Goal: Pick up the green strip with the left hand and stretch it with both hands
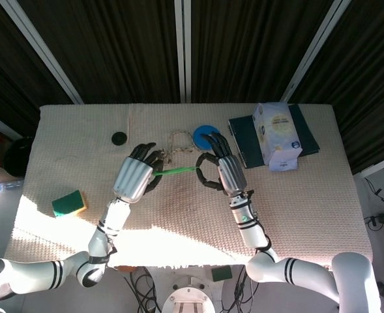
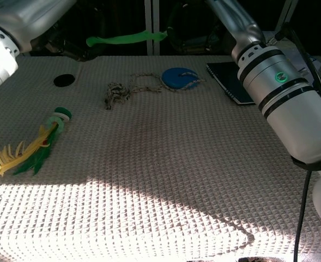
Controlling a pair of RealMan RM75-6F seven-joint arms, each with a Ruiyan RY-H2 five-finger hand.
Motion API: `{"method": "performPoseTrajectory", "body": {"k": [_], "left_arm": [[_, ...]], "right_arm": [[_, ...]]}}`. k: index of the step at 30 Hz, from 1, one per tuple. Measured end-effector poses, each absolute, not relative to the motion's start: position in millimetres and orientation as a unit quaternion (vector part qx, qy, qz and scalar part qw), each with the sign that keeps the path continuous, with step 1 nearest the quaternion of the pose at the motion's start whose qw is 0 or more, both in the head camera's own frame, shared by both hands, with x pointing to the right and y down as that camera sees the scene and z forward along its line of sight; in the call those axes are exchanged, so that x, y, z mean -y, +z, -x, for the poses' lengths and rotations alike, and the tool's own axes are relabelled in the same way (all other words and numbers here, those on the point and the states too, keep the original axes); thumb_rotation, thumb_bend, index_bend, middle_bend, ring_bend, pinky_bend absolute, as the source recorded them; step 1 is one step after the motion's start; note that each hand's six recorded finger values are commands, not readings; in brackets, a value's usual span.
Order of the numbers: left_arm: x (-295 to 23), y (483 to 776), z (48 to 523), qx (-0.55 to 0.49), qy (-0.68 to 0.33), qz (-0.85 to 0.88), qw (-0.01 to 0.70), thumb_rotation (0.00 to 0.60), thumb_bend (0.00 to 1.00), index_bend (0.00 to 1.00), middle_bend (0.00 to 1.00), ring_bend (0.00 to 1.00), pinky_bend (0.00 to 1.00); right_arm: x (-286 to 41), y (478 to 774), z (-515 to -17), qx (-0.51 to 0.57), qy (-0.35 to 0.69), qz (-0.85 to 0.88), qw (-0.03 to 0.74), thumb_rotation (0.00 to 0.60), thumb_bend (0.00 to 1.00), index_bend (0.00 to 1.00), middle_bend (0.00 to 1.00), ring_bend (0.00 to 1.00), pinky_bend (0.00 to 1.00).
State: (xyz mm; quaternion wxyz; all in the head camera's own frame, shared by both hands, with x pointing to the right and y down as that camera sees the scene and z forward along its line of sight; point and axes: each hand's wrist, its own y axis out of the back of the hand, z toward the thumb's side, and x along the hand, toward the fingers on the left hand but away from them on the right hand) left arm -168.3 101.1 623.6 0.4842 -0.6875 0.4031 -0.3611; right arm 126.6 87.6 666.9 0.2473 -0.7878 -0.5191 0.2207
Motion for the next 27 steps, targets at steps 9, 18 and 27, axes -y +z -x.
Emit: {"method": "performPoseTrajectory", "body": {"k": [9,18,27], "left_arm": [[-102.1,624.2,202.0,-0.421,-0.366,0.681,0.475,0.6,0.34,0.6,0.4,0.22,0.26],[-108.9,622.0,235.2,-0.419,-0.387,0.674,0.47,0.6,0.34,0.6,0.4,0.22,0.25],[-109.1,614.4,237.6,-0.42,-0.386,0.673,0.471,0.6,0.34,0.6,0.4,0.22,0.25]], "right_arm": [[-80.4,665.5,-159.3,0.538,0.238,0.766,0.259,0.6,0.46,0.61,0.08,0.0,0.0],[-77.5,660.3,-188.6,0.558,0.246,0.751,0.253,0.6,0.46,0.61,0.08,0.0,0.0],[-80.1,660.5,-190.6,0.558,0.251,0.75,0.251,0.6,0.46,0.61,0.08,0.0,0.0]]}}
